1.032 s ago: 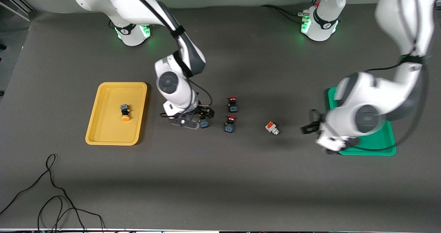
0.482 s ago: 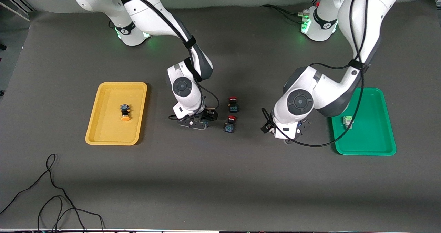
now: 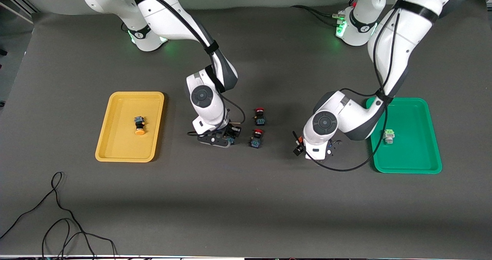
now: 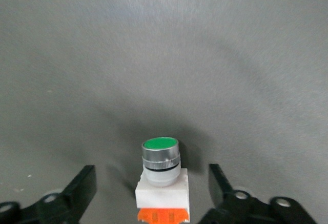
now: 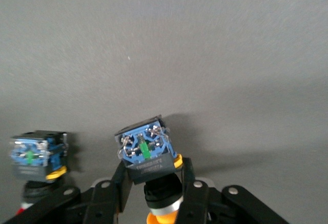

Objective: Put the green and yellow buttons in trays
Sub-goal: 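Grasp the orange-base button with the left gripper while the right gripper grasps yellow, then release the orange-base button with the left gripper while the right gripper releases yellow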

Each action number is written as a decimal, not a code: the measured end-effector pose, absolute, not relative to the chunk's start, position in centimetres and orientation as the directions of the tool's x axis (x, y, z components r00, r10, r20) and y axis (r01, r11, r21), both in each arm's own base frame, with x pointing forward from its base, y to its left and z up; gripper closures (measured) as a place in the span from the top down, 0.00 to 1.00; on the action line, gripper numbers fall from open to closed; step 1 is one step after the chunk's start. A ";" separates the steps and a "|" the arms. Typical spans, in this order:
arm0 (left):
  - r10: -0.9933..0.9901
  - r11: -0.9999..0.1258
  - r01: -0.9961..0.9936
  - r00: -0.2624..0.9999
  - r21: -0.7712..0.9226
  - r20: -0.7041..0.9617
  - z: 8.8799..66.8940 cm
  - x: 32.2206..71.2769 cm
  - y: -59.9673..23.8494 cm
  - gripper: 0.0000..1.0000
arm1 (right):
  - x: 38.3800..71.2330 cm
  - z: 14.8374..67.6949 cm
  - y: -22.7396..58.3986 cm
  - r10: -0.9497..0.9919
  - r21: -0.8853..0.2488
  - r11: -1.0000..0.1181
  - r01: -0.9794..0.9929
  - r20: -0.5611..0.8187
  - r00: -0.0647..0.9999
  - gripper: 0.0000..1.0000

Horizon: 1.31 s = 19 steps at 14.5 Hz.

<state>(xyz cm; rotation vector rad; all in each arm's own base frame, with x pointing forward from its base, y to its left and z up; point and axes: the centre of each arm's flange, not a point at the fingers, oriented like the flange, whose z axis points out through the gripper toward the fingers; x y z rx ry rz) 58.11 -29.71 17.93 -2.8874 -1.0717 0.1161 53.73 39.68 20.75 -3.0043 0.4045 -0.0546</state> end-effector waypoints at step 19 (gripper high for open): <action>0.178 -0.984 0.168 0.935 -0.060 -0.306 43.7 63.3 2.2 0.41 | 53.2 34.0 -6.7 0.008 -0.067 -0.998 0.000 -0.121 0.993 0.43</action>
